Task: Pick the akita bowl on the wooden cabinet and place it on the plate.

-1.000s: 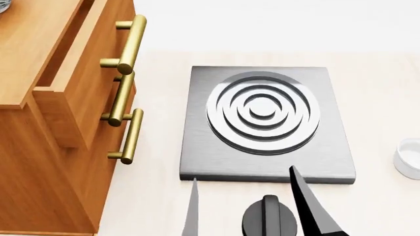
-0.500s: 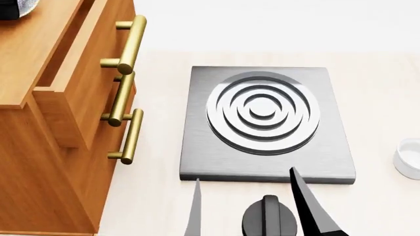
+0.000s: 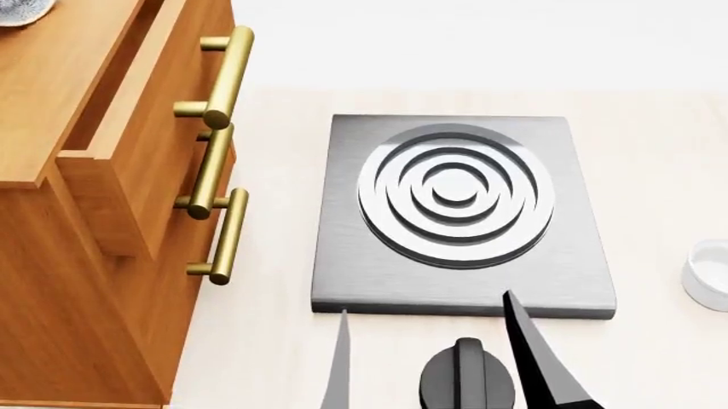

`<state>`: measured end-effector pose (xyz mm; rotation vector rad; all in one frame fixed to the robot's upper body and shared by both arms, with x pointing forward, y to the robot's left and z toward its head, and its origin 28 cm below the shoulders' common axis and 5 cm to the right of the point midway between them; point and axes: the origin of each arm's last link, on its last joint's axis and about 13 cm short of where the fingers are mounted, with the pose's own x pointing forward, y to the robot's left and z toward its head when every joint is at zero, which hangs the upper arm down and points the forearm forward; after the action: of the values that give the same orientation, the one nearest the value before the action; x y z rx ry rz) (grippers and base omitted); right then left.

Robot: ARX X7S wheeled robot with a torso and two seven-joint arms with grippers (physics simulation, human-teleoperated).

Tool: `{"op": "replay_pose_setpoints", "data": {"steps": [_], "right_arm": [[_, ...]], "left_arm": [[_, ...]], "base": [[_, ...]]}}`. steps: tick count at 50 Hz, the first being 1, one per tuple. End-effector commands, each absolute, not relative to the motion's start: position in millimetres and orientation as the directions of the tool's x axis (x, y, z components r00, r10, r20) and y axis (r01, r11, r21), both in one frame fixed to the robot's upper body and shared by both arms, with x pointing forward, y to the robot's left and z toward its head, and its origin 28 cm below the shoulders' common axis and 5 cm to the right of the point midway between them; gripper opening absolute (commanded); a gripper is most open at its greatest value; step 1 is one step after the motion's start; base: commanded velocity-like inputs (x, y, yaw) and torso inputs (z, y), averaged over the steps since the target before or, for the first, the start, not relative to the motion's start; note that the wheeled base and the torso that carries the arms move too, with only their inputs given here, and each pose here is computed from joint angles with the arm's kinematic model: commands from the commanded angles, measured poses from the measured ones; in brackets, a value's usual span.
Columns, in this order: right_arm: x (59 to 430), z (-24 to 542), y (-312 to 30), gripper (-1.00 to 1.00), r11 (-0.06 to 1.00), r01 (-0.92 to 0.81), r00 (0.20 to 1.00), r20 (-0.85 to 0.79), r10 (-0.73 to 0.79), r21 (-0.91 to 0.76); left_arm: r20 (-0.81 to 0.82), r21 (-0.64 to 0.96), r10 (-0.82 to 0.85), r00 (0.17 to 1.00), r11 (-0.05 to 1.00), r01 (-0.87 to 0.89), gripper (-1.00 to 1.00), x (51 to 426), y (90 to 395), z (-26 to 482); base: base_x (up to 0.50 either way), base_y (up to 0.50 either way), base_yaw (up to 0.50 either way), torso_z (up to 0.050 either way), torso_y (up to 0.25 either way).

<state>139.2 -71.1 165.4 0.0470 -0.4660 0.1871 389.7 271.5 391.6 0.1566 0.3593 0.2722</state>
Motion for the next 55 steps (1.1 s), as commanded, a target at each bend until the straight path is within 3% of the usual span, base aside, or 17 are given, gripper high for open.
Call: {"op": "replay_pose_setpoints", "data": {"steps": [1, 20, 37, 55], "right_arm": [[139.0, 165.7, -71.3, 1.0, 0.982, -0.189, 0.877, 0.452, 0.166, 0.004], [138.7, 166.8, -71.3, 1.0, 0.982, -0.187, 0.875, 0.455, 0.164, 0.006], [138.0, 168.1, -71.4, 1.0, 0.983, -0.186, 0.873, 0.46, 0.163, 0.006], [135.1, 171.1, -71.3, 1.0, 0.982, -0.19, 0.866, 0.471, 0.166, 0.002]], "left_arm": [[-0.201, 0.315, 0.323, 0.925, 0.915, -0.251, -1.0, 391.9, 267.6, 404.4], [0.0, 0.396, 0.196, 0.981, 0.901, -0.18, -1.0, 384.5, 251.0, 431.7], [0.225, 0.466, -0.022, 0.974, 0.88, -0.088, -1.0, 349.3, 224.6, 461.6], [0.262, 0.542, -0.188, 0.947, 0.84, 0.017, -1.0, 327.1, 201.1, 458.5]], "base": [[0.0, 0.0, 0.0, 0.0, 0.0], [0.0, 0.0, 0.0, 0.0, 0.0], [0.0, 0.0, 0.0, 0.0, 0.0], [0.0, 0.0, 0.0, 0.0, 0.0]]}}
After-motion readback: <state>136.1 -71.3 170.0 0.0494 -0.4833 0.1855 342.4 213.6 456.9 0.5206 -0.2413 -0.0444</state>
